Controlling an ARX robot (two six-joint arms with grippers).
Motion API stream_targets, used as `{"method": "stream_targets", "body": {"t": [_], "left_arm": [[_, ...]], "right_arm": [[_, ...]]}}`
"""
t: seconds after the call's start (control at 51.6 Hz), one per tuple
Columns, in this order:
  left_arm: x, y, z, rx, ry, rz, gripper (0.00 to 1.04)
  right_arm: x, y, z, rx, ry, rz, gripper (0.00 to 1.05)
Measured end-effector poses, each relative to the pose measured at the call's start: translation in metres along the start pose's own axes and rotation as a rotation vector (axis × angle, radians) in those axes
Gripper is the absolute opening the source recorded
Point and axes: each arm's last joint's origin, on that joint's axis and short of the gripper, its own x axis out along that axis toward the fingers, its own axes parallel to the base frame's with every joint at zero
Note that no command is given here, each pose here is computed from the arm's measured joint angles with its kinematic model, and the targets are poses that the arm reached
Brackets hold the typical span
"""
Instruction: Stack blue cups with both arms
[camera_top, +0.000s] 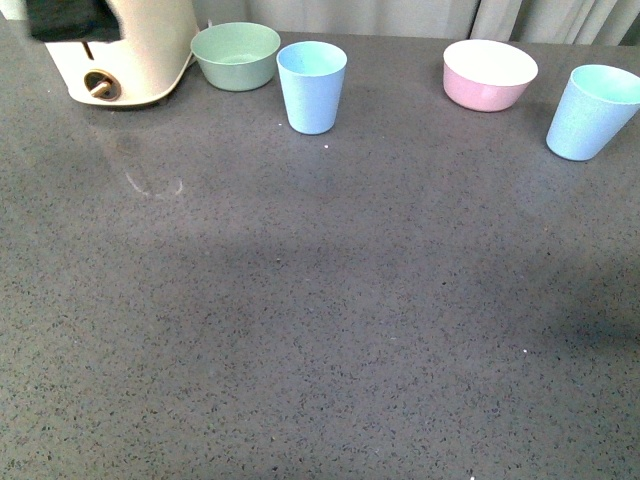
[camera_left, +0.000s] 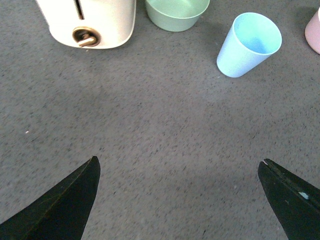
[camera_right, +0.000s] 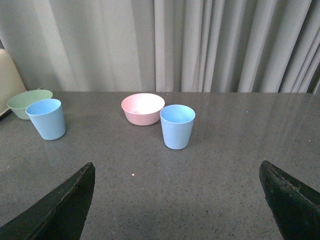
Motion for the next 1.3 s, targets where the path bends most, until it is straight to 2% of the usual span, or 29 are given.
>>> {"method": "stream_targets", "body": {"t": [0.272, 0.466, 0.873, 1.106, 1.3], "left_arm": [[0.081, -0.039, 0.043, -0.039, 0.086, 0.034, 0.96], [0.127, -0.06, 0.059, -0.035, 0.129, 0.085, 0.96], [0.174, -0.085, 0.074, -0.088, 0.198, 0.13, 0.96], [0.184, -0.102, 0.083, -0.092, 0.19, 0.129, 0.96], [0.193, -0.111, 0.08, -0.091, 0.208, 0.136, 0.96]], "right_arm": [[0.0, 0.0, 0.0, 0.0, 0.0, 0.0, 0.96], [0.0, 0.0, 0.0, 0.0, 0.0, 0.0, 0.96], [0.0, 0.0, 0.0, 0.0, 0.0, 0.0, 0.96], [0.0, 0.0, 0.0, 0.0, 0.0, 0.0, 0.96], [0.0, 0.0, 0.0, 0.0, 0.0, 0.0, 0.96]]}}
